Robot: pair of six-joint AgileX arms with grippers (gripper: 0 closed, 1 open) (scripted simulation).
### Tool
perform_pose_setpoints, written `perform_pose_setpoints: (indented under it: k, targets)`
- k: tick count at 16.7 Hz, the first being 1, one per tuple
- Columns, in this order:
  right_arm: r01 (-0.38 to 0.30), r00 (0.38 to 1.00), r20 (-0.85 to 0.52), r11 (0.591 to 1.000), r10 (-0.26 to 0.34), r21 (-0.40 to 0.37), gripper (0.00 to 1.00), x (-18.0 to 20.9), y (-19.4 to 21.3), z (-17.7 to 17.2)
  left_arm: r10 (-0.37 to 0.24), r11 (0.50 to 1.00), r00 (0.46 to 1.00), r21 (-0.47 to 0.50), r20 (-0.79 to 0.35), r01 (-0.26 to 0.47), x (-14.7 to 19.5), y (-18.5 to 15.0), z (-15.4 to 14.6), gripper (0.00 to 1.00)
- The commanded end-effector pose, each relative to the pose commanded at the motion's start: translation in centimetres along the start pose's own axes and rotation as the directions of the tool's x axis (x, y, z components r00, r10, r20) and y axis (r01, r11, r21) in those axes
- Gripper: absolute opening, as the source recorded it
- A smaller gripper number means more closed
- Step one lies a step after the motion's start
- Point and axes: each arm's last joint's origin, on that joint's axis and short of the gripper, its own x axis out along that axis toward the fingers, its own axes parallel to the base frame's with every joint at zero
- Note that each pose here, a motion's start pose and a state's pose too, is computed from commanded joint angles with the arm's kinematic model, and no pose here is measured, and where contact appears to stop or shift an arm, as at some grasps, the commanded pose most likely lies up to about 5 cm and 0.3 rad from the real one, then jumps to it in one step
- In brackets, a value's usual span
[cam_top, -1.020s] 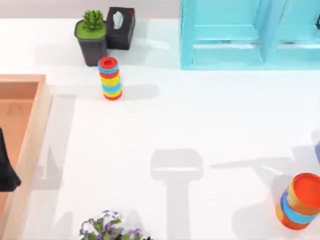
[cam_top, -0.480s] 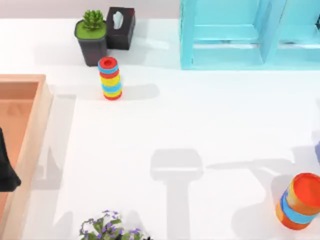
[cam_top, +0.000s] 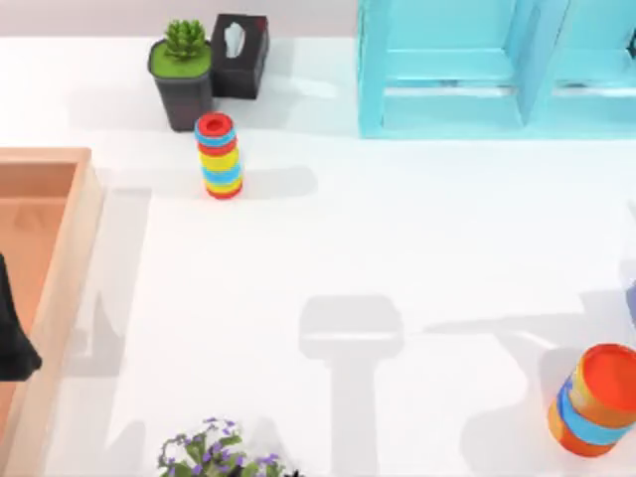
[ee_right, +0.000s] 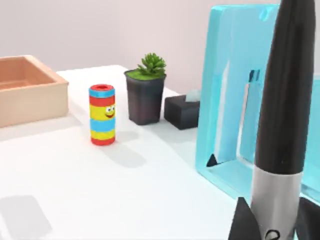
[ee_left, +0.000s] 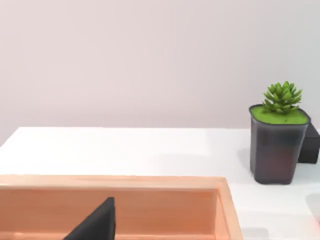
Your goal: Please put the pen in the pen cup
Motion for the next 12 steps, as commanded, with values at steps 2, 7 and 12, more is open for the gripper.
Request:
perform_pose_setpoints:
  k: [2, 7, 12]
  targets:
    - [0.000, 1.000, 0.000, 1.000, 0.000, 0.000, 0.53, 0.00, 0.00, 0.00, 0.000, 1.000, 1.000, 0.000, 0.000, 0.000, 0.00, 0.00, 0.00, 1.00]
    - [0.000, 1.000, 0.000, 1.000, 0.000, 0.000, 0.90, 0.00, 0.00, 0.00, 0.000, 1.000, 1.000, 0.000, 0.000, 0.000, 0.00, 0.00, 0.00, 1.00]
    - [0.000, 1.000, 0.000, 1.000, 0.000, 0.000, 1.00, 0.00, 0.00, 0.00, 0.000, 1.000, 1.000, 0.000, 0.000, 0.000, 0.00, 0.00, 0.00, 1.00]
